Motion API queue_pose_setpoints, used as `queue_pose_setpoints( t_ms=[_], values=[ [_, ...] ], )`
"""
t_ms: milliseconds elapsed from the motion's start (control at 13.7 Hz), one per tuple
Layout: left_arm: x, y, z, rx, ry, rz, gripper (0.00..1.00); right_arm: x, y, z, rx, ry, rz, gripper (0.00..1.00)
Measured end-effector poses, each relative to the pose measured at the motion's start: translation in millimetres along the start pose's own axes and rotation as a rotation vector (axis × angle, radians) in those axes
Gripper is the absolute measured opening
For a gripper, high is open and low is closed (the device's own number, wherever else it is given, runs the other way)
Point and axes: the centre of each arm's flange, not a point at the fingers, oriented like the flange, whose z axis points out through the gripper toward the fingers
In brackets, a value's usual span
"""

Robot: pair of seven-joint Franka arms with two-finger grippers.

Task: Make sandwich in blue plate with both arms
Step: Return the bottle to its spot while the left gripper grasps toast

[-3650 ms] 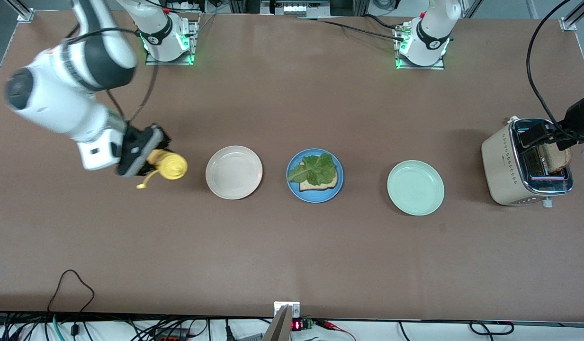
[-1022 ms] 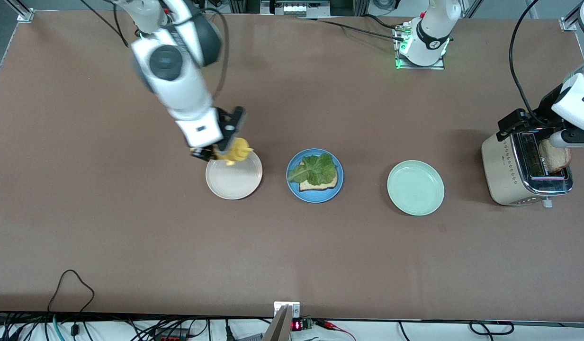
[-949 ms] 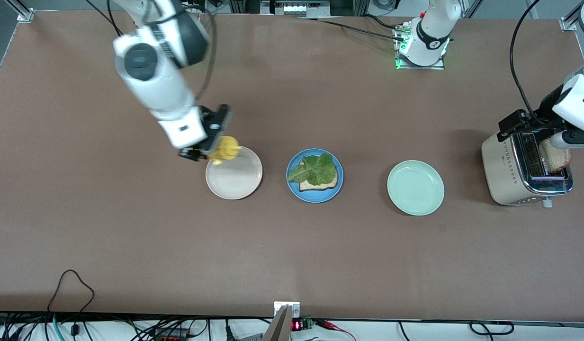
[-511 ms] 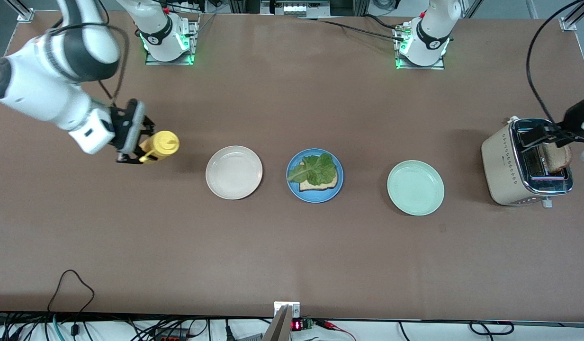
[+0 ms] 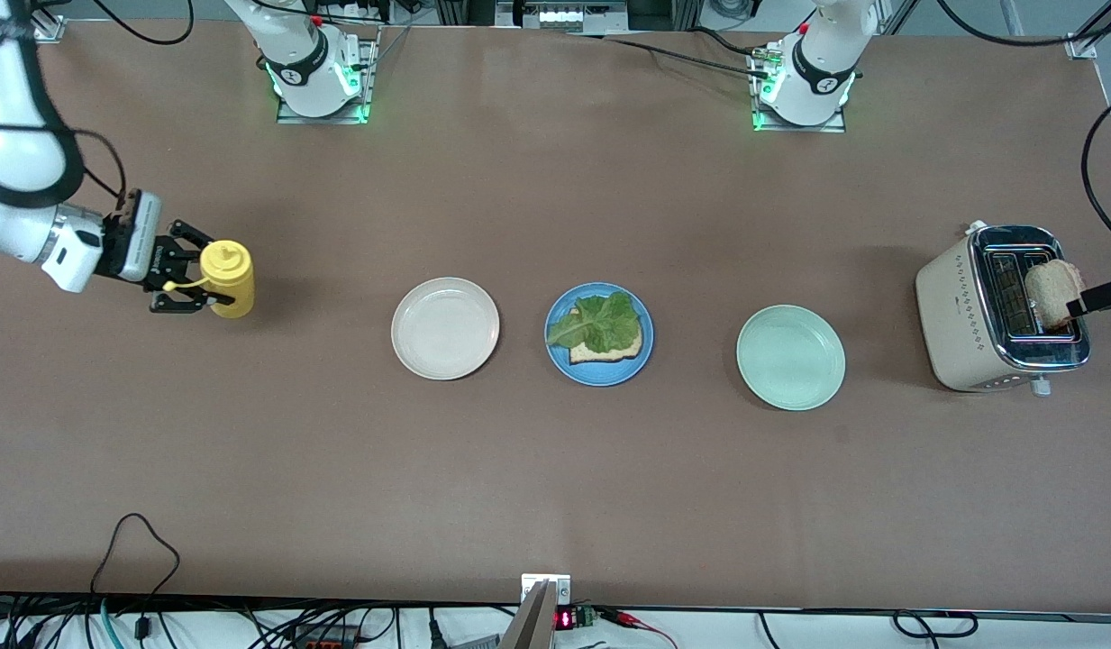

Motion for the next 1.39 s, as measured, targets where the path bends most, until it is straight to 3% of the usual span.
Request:
queue_pose_setpoints(
  t_ms=[219,365,876,1022,1095,1241,1387],
  values=[
    [2.9,-29.5,24.2,-0.006,-0.034,0.032,1.00,-69.5,-17.4,27.3,-0.023,0.133,-0.017,0.56],
    [2.0,-44.6,37.7,0.006,-0.061,0.064,1.00,-93.6,-24.0,44.7,-0.030,0.188,-0.022,0.56],
    [-1.1,-62.7,86.2,-0.034,-0.170,0.090,0.96,-135.2,-28.2,72.2,-0.061,0.283,-0.014,0.56],
    [-4.5,-62.7,97.1,-0.052,-0.215,0.089,0.81,-140.3,-28.0,72.4,-0.064,0.305,-0.006,0.56],
    [-6.7,-62.1,99.4,-0.059,-0.235,0.086,0.81,-141.9,-28.4,72.3,-0.067,0.311,-0.002,0.55],
    [-9.7,-61.7,100.5,-0.067,-0.258,0.084,0.63,-144.4,-29.4,72.5,-0.079,0.323,0.011,0.53],
    [-11.7,-66.2,100.2,-0.070,-0.261,0.076,0.40,-147.7,-30.6,73.8,-0.086,0.331,0.022,0.69]
  ],
)
